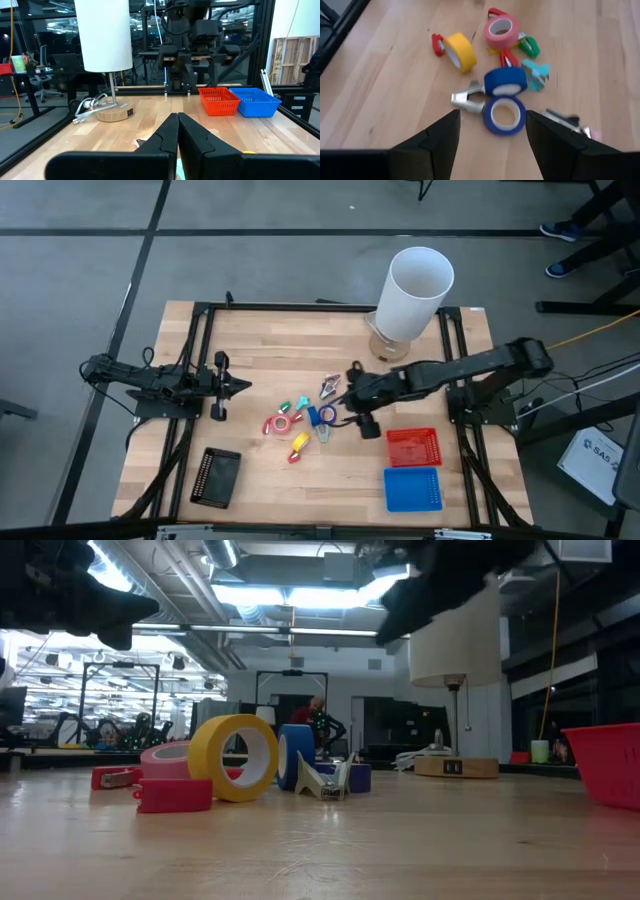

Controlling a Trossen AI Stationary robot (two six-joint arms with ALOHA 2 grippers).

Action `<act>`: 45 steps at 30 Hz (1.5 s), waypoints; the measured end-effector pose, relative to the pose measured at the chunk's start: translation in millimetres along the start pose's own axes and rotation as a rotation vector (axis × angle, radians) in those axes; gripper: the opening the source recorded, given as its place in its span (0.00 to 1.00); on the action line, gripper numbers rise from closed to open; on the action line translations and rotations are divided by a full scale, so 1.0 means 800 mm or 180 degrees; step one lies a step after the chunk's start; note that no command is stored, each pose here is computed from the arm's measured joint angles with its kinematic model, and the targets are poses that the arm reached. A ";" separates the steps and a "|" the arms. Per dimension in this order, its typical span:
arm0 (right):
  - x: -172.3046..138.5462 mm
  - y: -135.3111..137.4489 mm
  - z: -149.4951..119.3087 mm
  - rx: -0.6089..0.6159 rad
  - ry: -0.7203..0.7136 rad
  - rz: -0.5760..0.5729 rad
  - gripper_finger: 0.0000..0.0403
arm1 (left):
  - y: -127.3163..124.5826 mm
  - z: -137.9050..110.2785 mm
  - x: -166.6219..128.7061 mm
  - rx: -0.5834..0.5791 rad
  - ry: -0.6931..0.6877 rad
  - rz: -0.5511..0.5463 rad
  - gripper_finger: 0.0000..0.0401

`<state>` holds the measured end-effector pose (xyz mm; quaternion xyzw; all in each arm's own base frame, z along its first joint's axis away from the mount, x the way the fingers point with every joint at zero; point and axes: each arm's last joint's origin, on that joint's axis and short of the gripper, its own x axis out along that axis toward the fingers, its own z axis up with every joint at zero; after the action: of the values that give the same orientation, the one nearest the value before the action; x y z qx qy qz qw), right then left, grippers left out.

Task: Pick and place Stapler, Stapler remover, tape
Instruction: Put the blue tape into the red basket

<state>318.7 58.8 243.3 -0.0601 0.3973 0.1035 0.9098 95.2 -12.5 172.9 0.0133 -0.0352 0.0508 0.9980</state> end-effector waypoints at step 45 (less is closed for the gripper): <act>0.116 -0.004 -0.010 -0.0983 0.0774 0.0163 0.56 | 0.000 0.000 0.000 -0.0001 -0.0001 0.0000 0.01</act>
<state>375.0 67.3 169.9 -0.2008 0.4850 0.1783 0.8322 95.2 -12.5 172.9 0.0133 -0.0354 0.0508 0.9980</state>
